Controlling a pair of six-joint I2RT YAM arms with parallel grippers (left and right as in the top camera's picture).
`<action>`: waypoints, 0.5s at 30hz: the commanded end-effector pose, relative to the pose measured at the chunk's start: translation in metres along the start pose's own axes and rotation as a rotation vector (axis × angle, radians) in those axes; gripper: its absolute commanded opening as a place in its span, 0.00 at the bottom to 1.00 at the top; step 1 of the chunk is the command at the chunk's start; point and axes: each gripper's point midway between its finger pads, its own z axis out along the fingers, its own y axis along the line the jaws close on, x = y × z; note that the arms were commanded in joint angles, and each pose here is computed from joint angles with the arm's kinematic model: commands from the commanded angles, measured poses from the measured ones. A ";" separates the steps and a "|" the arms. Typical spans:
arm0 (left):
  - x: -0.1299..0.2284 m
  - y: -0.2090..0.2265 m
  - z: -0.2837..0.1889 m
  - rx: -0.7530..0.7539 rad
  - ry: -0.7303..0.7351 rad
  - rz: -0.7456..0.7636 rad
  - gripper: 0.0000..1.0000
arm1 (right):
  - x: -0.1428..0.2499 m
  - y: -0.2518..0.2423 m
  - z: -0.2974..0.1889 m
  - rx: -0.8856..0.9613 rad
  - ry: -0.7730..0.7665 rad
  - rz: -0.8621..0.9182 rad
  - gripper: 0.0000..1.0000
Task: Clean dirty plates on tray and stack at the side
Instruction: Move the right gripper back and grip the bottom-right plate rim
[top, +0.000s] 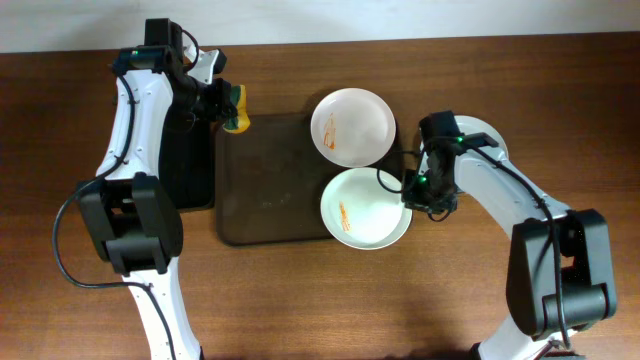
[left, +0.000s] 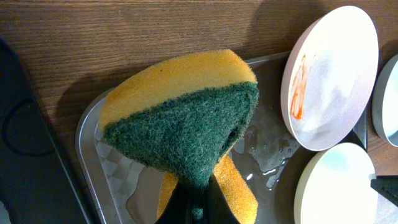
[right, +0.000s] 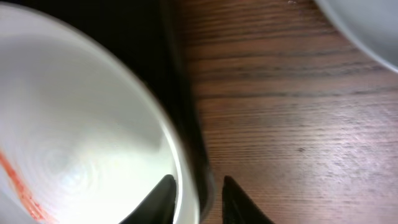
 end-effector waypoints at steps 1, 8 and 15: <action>-0.003 -0.002 0.002 0.007 -0.006 -0.001 0.01 | 0.006 0.007 0.007 0.000 0.020 -0.034 0.19; -0.003 -0.002 0.002 0.008 -0.005 -0.001 0.01 | 0.008 0.007 0.007 -0.001 0.026 -0.030 0.04; -0.003 -0.002 0.002 0.008 -0.005 -0.001 0.01 | 0.013 0.046 0.007 -0.149 0.042 -0.050 0.04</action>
